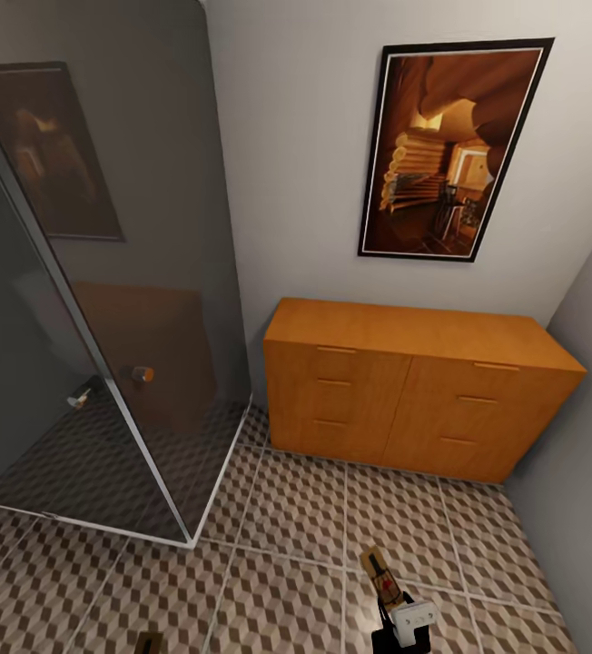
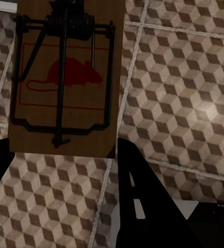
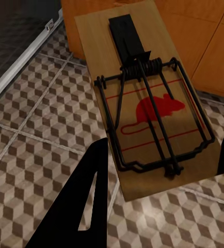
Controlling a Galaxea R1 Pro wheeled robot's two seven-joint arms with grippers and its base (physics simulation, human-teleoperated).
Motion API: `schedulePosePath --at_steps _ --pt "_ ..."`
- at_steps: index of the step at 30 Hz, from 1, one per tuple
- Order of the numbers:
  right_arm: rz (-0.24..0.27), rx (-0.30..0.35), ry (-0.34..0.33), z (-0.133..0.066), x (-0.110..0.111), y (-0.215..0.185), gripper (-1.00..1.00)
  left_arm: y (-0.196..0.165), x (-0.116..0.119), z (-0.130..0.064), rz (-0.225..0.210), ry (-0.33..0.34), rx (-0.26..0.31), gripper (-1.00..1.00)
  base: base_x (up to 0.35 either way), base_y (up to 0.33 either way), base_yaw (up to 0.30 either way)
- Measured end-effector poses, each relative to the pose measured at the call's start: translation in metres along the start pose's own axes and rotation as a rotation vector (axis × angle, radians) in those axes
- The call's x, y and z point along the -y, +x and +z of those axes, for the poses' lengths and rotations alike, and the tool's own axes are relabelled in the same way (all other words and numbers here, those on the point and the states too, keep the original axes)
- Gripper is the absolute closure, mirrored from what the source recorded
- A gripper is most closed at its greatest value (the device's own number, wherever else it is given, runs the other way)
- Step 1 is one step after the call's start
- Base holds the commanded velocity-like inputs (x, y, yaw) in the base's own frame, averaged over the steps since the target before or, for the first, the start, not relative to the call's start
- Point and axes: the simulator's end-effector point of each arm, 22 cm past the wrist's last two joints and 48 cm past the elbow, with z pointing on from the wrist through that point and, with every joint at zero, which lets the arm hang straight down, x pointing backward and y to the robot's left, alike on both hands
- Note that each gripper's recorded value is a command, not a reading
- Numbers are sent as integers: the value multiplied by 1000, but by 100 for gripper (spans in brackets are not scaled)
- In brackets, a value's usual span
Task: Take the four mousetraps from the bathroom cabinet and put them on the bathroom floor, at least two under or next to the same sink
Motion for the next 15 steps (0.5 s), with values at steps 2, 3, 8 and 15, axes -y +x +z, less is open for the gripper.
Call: schedulePosePath --at_steps 2,3,8,15 --pt "0 3 0 0 0 -1 100 -1 0 0 0 0 3 100 0 0 0" --pt "-1 5 1 0 0 -2 100 -2 0 0 -1 0 4 100 0 0 0" --pt "-2 12 1 0 1 -6 100 -5 0 0 -2 0 12 100 0 0 0" --pt "-3 23 3 1 1 -11 100 -10 0 0 -3 0 24 100 0 0 0"
